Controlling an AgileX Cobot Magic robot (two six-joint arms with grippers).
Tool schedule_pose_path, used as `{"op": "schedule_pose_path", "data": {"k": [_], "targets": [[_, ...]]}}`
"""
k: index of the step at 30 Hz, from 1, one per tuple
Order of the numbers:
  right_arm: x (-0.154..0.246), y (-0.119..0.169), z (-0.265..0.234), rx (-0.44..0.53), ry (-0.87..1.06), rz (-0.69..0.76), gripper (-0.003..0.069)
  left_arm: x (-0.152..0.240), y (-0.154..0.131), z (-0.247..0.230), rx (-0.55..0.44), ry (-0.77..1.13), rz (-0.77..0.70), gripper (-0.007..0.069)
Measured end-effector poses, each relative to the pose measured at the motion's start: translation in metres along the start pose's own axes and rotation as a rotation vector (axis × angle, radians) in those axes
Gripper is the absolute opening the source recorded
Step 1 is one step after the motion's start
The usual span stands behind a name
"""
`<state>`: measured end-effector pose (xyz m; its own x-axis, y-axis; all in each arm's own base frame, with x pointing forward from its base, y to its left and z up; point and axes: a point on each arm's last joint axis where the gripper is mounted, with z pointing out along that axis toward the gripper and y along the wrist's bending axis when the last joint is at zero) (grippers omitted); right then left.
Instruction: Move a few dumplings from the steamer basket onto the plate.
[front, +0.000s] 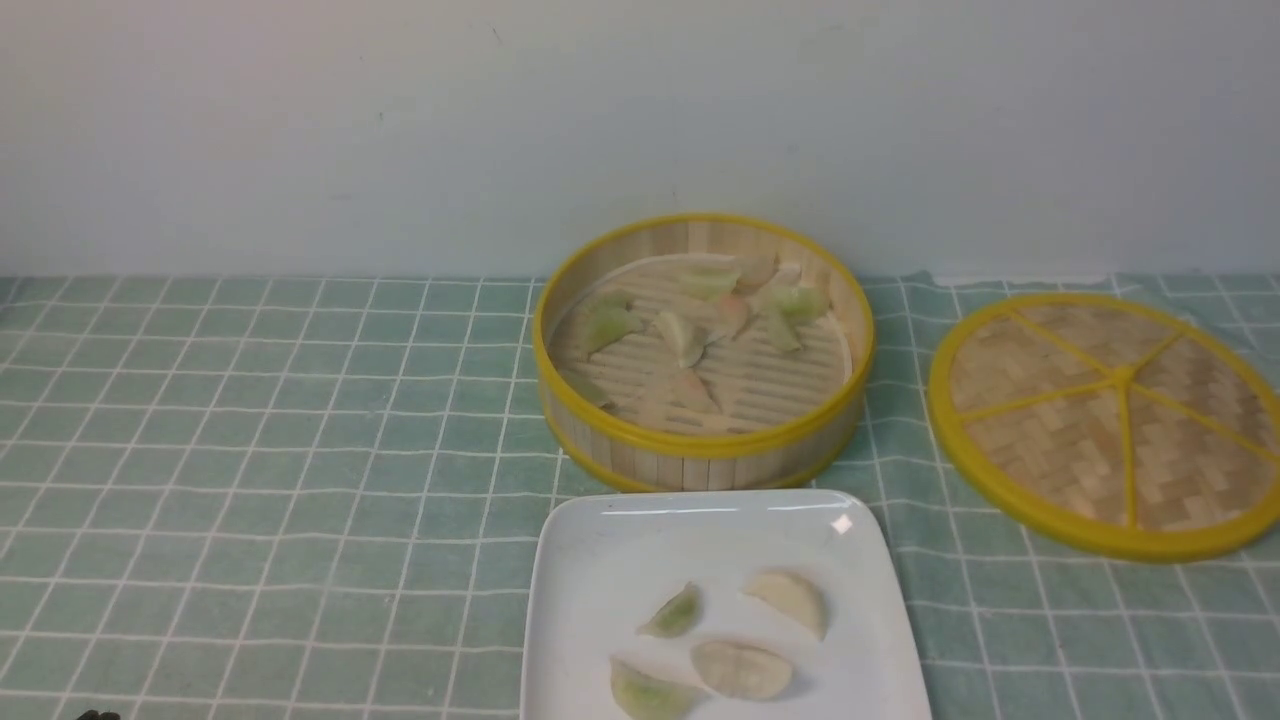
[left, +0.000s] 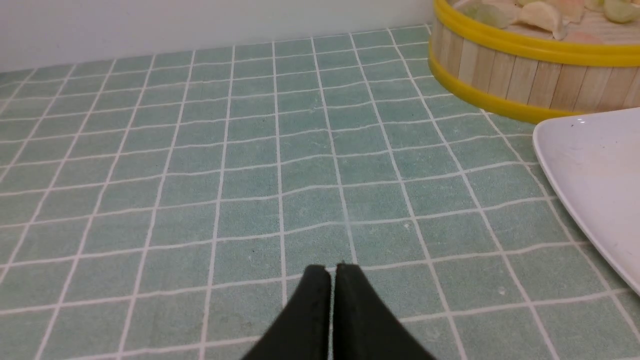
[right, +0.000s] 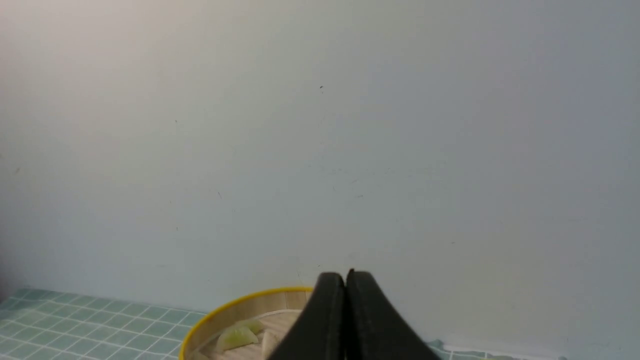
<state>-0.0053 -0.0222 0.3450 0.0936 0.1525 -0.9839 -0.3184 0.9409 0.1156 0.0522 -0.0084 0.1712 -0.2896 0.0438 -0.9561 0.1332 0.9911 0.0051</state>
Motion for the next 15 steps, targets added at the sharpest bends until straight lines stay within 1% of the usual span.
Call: {"op": "schedule_pose_path", "data": {"k": [6, 8, 9, 10, 12, 15], "targets": [[0.0, 0.001, 0.0, -0.007, 0.003, 0.014, -0.0013, 0.0, 0.0, 0.0, 0.0, 0.0, 0.0, -0.0006], [0.0, 0.004, 0.0, -0.043, -0.001, 0.029, -0.0013, 0.0, 0.0, 0.0, 0.0, 0.0, 0.0, -0.0006], [0.001, 0.006, 0.001, -0.114, -0.009, 0.026, -0.0013, 0.0, 0.0, 0.0, 0.0, 0.0, -0.001, -0.0006], [0.001, 0.008, 0.002, -0.09, -0.025, 0.011, -0.0013, 0.0, 0.0, 0.0, 0.0, 0.0, -0.001, -0.0006], [0.005, 0.014, 0.006, -0.147, -0.061, -0.029, -0.0013, 0.0, 0.0, 0.0, 0.0, 0.0, -0.001, -0.0006], [0.012, 0.017, 0.011, -0.184, -0.096, -0.053, -0.0013, 0.0, 0.0, 0.0, 0.0, 0.0, -0.001, -0.0006]]}}
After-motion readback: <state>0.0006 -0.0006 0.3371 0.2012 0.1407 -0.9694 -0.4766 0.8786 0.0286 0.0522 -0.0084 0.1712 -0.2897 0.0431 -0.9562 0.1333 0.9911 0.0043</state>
